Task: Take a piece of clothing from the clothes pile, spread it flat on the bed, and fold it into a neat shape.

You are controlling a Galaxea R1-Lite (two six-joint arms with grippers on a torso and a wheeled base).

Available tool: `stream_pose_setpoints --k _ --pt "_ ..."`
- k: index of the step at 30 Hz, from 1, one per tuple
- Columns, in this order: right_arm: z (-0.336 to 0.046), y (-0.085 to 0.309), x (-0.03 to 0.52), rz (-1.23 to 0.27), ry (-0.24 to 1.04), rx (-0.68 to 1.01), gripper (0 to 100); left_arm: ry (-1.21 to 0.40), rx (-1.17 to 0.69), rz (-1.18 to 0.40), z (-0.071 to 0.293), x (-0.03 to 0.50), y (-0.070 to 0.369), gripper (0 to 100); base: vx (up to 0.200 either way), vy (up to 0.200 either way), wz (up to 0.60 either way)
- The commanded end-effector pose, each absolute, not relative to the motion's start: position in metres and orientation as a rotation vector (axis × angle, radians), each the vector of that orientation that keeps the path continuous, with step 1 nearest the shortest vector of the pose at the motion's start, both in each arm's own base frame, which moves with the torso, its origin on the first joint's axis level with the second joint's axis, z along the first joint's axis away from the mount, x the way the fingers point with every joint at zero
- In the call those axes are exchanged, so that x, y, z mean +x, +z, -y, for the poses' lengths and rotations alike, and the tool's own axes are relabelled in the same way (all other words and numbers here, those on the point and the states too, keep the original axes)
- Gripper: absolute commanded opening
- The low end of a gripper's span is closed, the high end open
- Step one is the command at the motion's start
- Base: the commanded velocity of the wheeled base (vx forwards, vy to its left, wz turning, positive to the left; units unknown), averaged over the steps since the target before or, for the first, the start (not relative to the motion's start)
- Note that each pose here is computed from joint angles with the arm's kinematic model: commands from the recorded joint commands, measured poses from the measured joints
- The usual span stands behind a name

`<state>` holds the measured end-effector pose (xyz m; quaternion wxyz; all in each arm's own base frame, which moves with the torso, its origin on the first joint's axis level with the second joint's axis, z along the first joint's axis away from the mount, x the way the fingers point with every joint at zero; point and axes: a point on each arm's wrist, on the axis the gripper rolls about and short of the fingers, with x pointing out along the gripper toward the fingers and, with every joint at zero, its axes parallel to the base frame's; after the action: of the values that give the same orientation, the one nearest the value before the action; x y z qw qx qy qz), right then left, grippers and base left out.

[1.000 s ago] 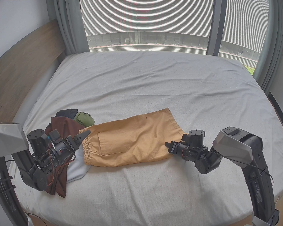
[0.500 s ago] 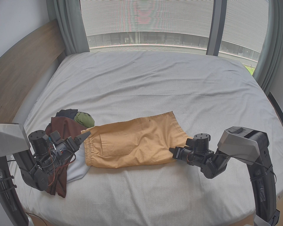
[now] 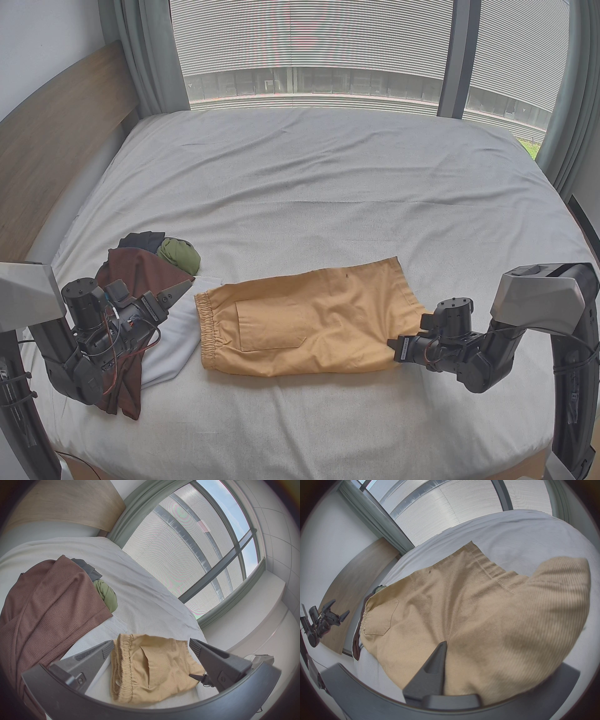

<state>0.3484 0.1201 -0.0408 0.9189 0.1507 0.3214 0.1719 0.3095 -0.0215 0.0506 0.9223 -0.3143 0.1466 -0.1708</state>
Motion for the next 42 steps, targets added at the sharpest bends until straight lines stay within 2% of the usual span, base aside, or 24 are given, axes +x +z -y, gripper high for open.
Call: stream_pose_setpoints --k 1,15,20,26,27,33,39,42 --pt "-0.1 -0.035 0.328 -0.692 0.307 0.301 0 -0.351 -0.646 -0.301 0.022 0.31 0.05 100 0.0 0.0 0.0" --pt "-0.068 -0.048 0.281 -0.748 0.259 0.254 0 -0.356 -0.645 -0.305 0.024 0.31 0.05 100 0.0 0.0 0.0" --pt "-0.067 -0.059 0.275 -0.794 0.253 0.25 0 -0.36 -0.645 -0.313 0.025 0.308 0.049 100 0.0 0.0 0.0" --pt "-0.072 -0.067 0.275 -0.782 0.274 0.246 0 -0.371 -0.647 -0.335 0.03 0.307 0.045 100 0.0 0.0 0.0" --pt "-0.074 -0.067 0.276 -0.774 0.281 0.246 100 -0.369 -0.646 -0.339 0.03 0.307 0.044 100 0.0 0.0 0.0" --pt "-0.081 -0.067 0.261 -0.82 0.337 0.239 100 -0.406 -0.652 -0.379 0.034 0.3 0.041 100 0.0 0.0 0.0" --pt "-0.097 -0.064 0.227 -0.927 0.475 0.222 100 -0.466 -0.645 -0.446 0.048 0.292 0.033 100 0.0 0.0 0.0" --pt "-0.102 -0.051 0.21 -0.951 0.587 0.235 100 -0.479 -0.642 -0.458 0.052 0.291 0.031 100 0.0 0.0 0.0"
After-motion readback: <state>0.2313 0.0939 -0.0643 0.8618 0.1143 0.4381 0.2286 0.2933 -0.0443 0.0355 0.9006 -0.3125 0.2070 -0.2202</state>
